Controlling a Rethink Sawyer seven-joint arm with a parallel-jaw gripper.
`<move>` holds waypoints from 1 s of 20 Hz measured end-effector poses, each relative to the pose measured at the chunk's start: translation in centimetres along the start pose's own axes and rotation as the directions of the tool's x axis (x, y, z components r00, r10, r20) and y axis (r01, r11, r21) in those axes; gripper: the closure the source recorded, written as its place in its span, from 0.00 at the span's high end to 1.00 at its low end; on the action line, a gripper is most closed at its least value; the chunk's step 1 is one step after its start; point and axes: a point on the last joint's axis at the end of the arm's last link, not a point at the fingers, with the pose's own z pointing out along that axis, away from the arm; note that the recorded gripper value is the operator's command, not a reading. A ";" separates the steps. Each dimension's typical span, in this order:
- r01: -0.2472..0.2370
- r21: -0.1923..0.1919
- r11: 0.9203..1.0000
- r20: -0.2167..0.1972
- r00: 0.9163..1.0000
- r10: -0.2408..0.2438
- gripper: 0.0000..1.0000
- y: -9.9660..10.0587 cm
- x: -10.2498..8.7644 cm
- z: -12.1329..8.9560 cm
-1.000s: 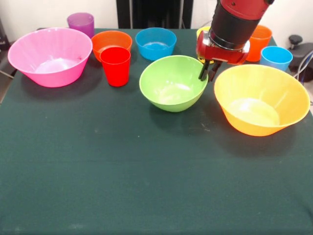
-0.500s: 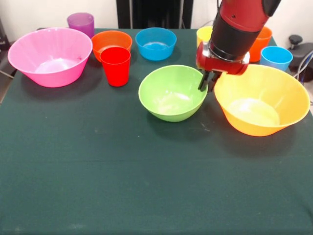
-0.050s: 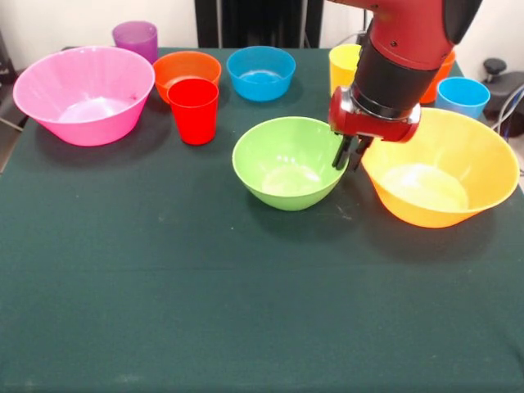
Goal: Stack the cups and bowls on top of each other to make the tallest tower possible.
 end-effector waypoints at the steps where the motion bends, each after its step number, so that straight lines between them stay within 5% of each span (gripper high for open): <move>1: 0.000 0.000 1.000 0.001 1.000 0.000 0.00 0.0 -0.1 0.0; 20: -0.016 0.000 1.000 -0.003 1.000 0.016 0.00 -1.1 -0.3 0.3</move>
